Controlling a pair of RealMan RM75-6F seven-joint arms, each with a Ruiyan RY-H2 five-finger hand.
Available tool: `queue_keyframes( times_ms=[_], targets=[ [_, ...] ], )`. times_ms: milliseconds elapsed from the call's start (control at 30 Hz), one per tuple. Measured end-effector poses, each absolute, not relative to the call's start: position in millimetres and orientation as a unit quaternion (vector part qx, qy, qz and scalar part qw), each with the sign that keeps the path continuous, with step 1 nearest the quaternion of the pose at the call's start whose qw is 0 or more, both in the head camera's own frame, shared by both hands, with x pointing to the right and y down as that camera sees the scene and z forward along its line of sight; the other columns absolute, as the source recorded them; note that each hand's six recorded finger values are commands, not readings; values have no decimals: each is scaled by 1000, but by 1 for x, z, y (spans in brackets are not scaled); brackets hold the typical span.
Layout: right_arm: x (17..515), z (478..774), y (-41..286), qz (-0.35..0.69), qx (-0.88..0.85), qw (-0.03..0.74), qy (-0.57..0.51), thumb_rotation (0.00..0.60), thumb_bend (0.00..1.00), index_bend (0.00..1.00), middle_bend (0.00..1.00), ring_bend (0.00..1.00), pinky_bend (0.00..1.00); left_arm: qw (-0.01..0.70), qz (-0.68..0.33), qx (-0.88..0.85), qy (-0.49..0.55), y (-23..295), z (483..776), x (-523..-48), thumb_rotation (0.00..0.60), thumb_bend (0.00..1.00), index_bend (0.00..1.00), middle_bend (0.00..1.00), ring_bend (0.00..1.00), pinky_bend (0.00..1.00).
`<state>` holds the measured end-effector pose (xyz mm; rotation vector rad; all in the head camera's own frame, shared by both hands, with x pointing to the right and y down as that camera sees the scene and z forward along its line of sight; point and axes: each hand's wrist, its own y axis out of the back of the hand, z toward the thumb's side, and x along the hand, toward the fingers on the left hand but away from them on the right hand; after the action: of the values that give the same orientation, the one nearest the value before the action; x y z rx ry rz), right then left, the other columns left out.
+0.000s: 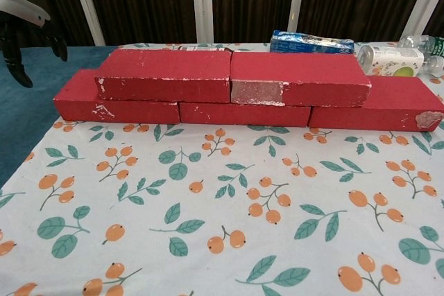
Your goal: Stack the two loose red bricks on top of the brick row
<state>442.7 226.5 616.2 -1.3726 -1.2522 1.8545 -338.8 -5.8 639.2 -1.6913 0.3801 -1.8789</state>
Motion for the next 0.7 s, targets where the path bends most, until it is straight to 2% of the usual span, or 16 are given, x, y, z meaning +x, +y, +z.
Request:
queue_keyframes(
  times_ms=[167, 367, 533, 700],
  targets=[
    [438, 618, 227, 677, -522, 256, -451, 600, 152, 0, 0, 0, 0, 293, -684, -642, 185, 13, 618, -352, 600, 0, 92, 38, 0, 140],
    [428, 616, 225, 659, -553, 277, -427, 600, 153, 0, 0, 0, 0, 334, -662, -628, 236, 61, 591, -392, 600, 0, 86, 28, 0, 135],
    [418, 614, 224, 637, -578, 298, -414, 600, 152, 0, 0, 0, 0, 353, -638, -611, 308, 114, 570, -432, 600, 0, 87, 30, 0, 135],
    [412, 609, 224, 613, -595, 312, -416, 600, 153, 0, 0, 0, 0, 343, -619, -610, 356, 181, 566, -462, 600, 0, 102, 33, 0, 135]
  ],
)
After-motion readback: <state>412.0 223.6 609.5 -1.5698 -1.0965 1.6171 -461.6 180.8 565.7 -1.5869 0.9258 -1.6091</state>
